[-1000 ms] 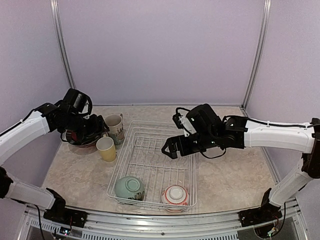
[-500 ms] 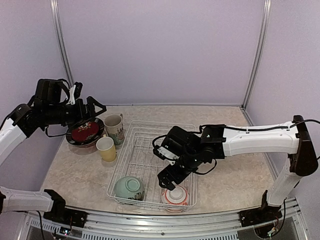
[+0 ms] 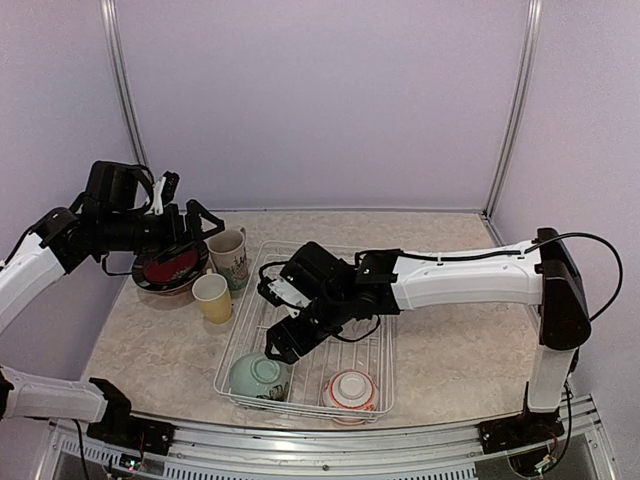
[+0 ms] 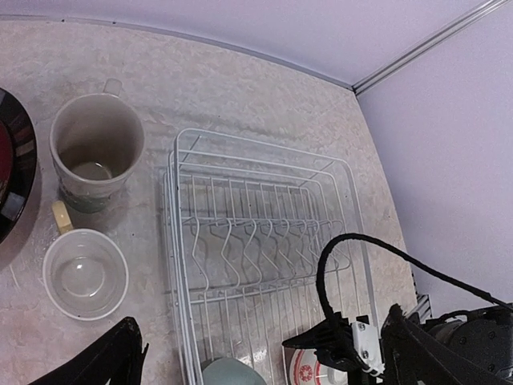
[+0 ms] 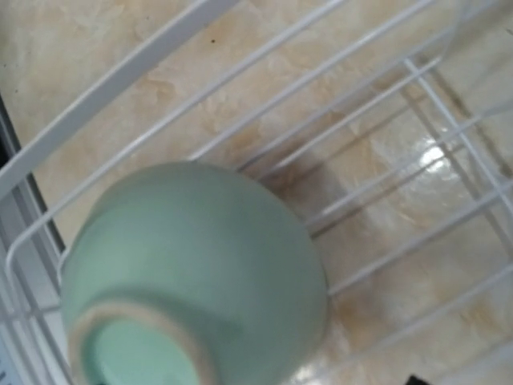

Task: Unload the mixed dishes from the dish rack
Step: Adjust the bowl on the dish rack.

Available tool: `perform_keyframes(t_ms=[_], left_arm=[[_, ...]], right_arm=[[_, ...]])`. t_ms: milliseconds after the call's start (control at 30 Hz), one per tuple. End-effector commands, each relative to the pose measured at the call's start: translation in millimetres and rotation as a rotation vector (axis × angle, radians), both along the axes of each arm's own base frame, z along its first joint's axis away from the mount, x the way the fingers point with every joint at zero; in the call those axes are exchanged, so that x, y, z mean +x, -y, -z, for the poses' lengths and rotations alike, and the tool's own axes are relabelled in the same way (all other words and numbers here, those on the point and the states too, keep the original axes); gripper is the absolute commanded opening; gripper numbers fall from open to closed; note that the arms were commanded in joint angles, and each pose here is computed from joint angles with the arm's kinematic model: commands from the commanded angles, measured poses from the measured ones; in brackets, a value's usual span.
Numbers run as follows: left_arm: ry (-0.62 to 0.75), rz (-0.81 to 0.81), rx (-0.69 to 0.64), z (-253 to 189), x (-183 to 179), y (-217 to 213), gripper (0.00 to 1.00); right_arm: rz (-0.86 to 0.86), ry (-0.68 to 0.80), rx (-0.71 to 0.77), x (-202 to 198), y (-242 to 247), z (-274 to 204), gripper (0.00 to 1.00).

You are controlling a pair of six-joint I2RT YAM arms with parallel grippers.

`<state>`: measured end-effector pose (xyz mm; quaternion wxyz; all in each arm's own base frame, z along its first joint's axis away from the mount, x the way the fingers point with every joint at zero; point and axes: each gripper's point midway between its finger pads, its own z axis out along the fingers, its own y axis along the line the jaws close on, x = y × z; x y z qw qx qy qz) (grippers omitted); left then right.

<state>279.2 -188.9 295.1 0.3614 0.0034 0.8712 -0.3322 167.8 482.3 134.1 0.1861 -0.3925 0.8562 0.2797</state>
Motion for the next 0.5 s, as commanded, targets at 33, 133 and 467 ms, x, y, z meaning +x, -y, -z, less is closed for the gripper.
perform_keyframes(t_ms=[33,133,467], left_arm=[[-0.026,0.005,-0.015,9.1,-6.8,2.5,0.99],[-0.038,0.007,-0.013,13.5,-8.3,3.2,0.99],[-0.081,-0.005,0.0,28.3,-5.9,4.8,0.99]], right_arm=[[-0.048,-0.038,0.007,-7.2,-13.9,13.6,0.71],[-0.042,-0.048,-0.022,-7.9,-8.6,24.0,0.66],[-0.004,-0.042,-0.131,-8.0,19.0,44.8,0.62]])
